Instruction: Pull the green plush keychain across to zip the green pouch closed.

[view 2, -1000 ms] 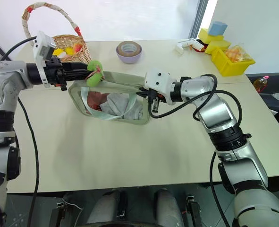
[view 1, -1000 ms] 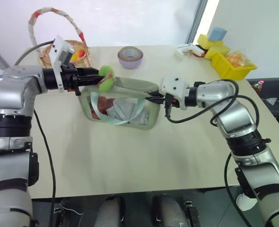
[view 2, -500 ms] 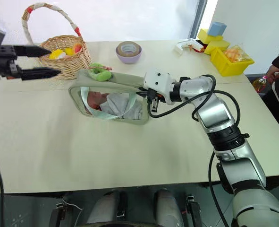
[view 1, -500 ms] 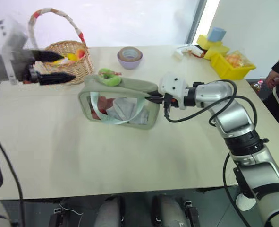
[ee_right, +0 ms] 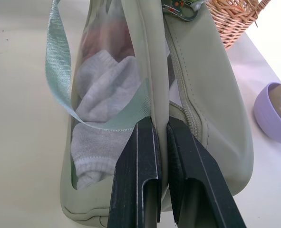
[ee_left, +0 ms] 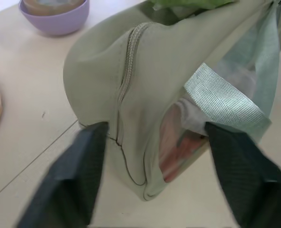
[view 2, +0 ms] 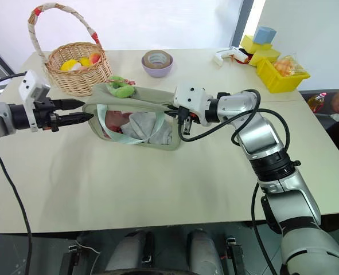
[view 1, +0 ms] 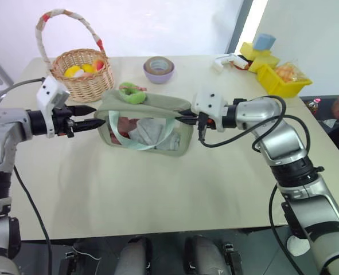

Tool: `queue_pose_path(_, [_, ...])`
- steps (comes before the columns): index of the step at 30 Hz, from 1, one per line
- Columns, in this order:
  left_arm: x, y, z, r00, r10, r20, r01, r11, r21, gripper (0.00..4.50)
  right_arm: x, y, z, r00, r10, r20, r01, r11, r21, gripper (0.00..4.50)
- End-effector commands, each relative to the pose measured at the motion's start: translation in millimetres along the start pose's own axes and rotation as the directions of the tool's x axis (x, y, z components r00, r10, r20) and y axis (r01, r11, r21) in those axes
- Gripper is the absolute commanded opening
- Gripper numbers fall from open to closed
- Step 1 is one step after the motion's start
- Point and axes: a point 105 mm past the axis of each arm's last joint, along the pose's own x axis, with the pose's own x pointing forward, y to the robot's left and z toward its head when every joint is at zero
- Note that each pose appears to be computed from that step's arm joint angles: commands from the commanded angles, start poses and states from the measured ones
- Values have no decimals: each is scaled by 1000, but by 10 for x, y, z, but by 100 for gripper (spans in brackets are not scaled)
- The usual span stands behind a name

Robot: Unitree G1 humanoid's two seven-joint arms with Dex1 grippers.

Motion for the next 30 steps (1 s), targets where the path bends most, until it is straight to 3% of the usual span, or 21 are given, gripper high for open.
queue_pose_path(1, [-16, -11, 143, 998, -5, 59, 4, 1000, 19, 114, 11, -19, 79, 1000, -2, 15, 2, 1000, -18, 0])
queue_pose_path(3, [-4, -29, 129, 998, -14, 57, 13, 1000, 19, 10, 7, -23, 79, 1000, -5, 15, 5, 1000, -16, 0])
queue_pose_path(8, [17, -46, 109, 999, -26, 36, 25, 999, 31, 3, 2, -56, 79, 1000, -13, 27, 12, 999, 42, 0])
queue_pose_path(11, [13, -80, 104, 999, -42, 33, 40, 999, 35, 0, -84, -73, 89, 999, 32, 30, -34, 995, 96, 110])
queue_pose_path(15, [9, -112, 114, 998, -57, 37, 56, 998, 33, 0, -259, -201, 340, 991, 88, 103, -106, 977, 185, 303])
queue_pose_path(18, [14, -139, 127, 997, -69, 38, 68, 997, 40, 0, -285, -403, 658, 969, 59, 242, -134, 942, 308, 303])
queue_pose_path(22, [39, -138, 141, 997, -68, 40, 66, 997, 39, 0, -13, -629, 986, 938, -14, 347, -140, 899, 414, 303])
queue_pose_path(25, [56, -140, 156, 997, -68, 41, 66, 997, 44, 0, 347, -597, 1052, 951, 4, 310, -142, 895, 424, 303])
queue_pose_path(30, [56, -143, 164, 997, -57, 45, 55, 997, 48, 0, 677, -511, 878, 979, 46, 201, -124, 909, 397, 303])
